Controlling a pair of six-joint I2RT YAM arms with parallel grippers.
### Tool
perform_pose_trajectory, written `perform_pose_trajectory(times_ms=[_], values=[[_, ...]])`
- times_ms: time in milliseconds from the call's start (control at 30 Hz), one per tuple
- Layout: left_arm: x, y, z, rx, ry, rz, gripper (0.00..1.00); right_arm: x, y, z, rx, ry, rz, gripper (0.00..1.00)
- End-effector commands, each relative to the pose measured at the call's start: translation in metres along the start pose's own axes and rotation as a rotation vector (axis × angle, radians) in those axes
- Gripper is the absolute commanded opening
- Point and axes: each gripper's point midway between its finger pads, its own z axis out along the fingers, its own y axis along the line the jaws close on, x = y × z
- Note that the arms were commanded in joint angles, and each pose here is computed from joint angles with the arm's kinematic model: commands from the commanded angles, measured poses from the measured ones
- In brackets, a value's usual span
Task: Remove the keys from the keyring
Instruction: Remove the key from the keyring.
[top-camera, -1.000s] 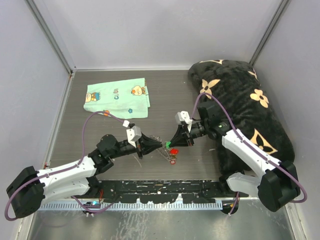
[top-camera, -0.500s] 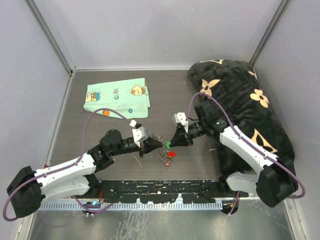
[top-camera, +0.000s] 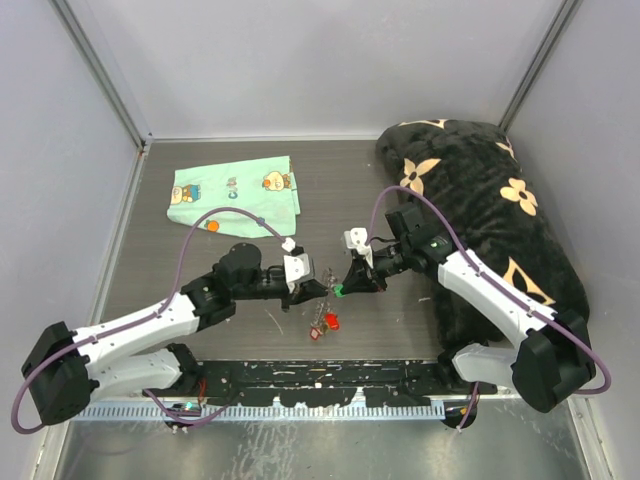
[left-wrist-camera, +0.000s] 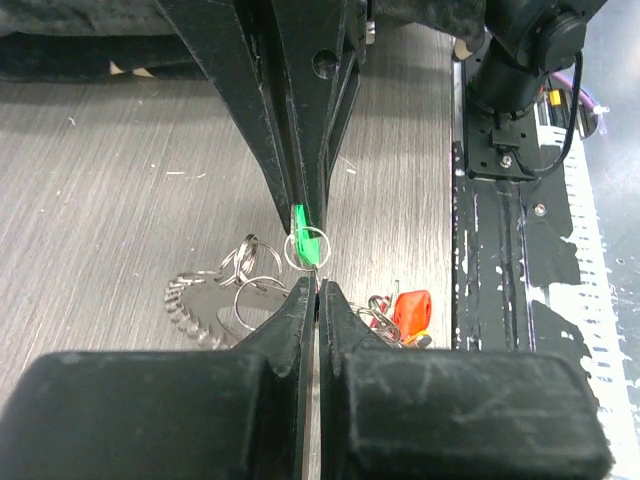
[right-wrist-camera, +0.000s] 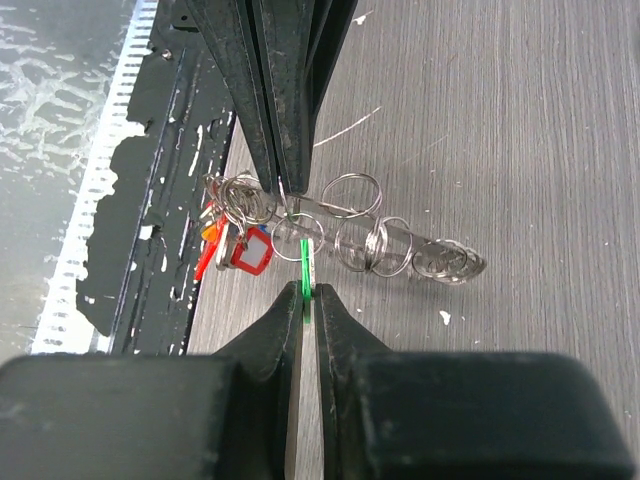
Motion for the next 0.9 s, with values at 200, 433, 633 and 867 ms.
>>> perform_pose_trajectory(times_ms=[200,433,633,867], values=[[-0.02,-0.003,0.006,0.084,0.011,0.118,0.0,-0.015,-0.005,-0.004,-0.006,-0.003,-0.026,0.15],[-0.019,-0.005,0.005,0.117,0.047,0.177,0.0,-0.011,-0.006,-0.002,-0.017,0.012,0.012,0.15],[-0.016,-0.007,0.007,0.145,0.088,0.198,0.0,-0.01,-0.007,0.0,-0.027,0.022,0.039,0.15],[-0.012,-0.006,0.011,0.153,0.12,0.224,0.0,-0.014,-0.003,0.001,-0.054,0.01,0.063,0.15]])
